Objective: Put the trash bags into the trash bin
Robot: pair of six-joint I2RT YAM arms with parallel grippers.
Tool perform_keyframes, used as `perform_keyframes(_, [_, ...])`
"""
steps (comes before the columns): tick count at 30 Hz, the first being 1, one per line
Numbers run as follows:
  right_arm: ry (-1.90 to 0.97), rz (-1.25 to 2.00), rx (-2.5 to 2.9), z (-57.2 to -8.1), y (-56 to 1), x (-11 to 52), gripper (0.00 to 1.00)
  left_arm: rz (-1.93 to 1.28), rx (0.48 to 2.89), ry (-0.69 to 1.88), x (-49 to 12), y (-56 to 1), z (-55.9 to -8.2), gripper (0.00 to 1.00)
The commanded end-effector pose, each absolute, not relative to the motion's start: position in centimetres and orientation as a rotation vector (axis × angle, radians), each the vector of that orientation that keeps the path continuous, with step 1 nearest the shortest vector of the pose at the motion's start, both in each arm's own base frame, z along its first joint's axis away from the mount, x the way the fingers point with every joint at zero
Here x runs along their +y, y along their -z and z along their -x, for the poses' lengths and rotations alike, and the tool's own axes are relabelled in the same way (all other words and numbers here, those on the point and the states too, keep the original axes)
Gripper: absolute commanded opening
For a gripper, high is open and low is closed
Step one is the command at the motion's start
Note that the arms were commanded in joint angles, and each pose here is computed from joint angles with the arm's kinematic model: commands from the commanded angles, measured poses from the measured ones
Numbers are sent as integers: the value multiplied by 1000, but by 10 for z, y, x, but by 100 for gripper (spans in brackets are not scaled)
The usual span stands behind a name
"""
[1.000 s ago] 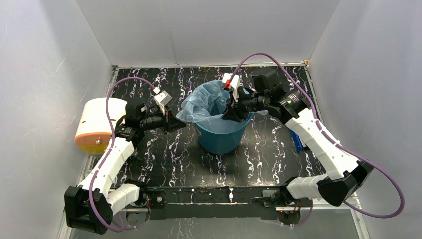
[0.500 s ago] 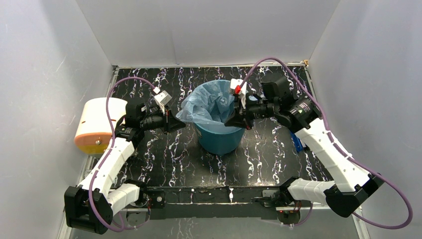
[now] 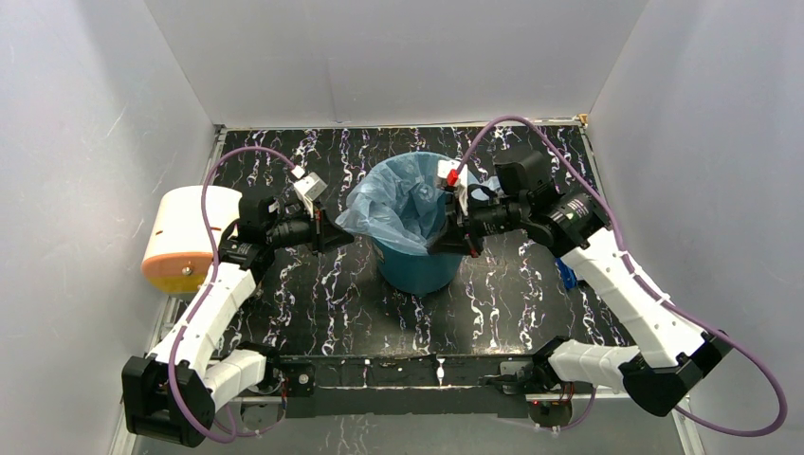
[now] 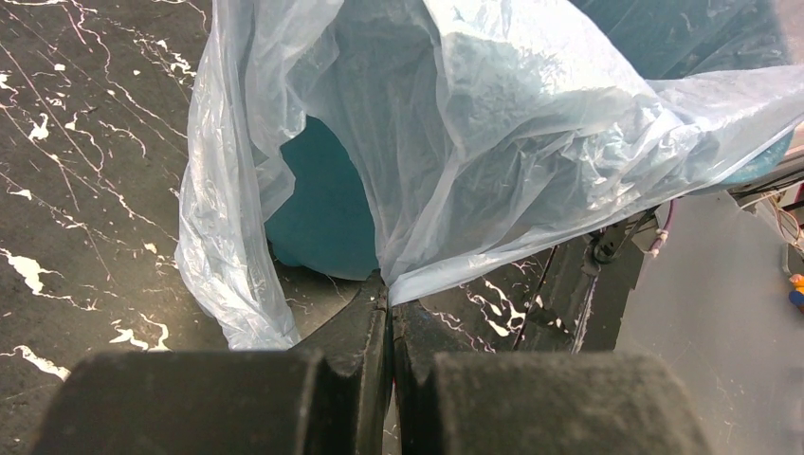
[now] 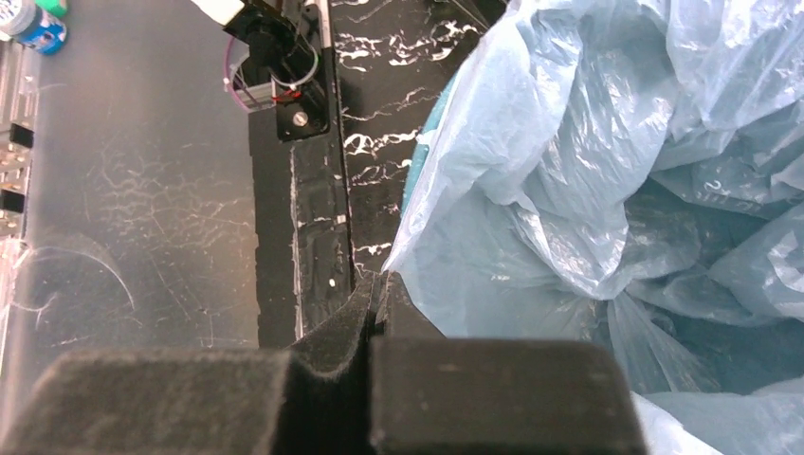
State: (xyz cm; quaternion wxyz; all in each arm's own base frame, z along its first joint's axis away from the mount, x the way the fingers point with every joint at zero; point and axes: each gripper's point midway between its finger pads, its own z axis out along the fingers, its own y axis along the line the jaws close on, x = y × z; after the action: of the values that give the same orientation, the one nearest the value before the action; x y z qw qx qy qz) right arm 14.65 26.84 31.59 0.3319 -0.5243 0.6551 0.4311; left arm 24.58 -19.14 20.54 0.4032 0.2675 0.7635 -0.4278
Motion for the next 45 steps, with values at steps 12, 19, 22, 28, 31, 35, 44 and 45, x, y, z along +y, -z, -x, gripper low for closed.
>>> perform_keyframes(12, [-1278,1415,1706,-120,-314,270,0,-698,1873,1099,-193,-224,-241,0])
perform_keyframes(19, [-1282,1442,1744,-116,-305,267,0,-694,1879,1108,-194,-223,-243,0])
perform_keyframes(22, [-1255,1438,1799,-120,-295,266,0,-694,1881,1105,-194,-221,-243,0])
perform_keyframes(28, [-1242,1446,1806,-121,-293,266,7,-682,1911,1117,-194,-206,-242,0])
perform_keyframes(31, [-1267,1445,1715,-117,-316,268,23,-681,1918,1127,-195,-204,-244,0])
perform_keyframes(35, [-1270,1420,1480,-104,-366,266,42,-680,1917,1128,-195,-204,-246,0])
perform_keyframes(44, [-476,497,1529,-231,-428,174,89,-677,1914,1134,-195,-206,-245,0])
perform_keyframes(45, [-415,414,1632,-241,-417,163,89,-677,1913,1133,-195,-206,-245,0])
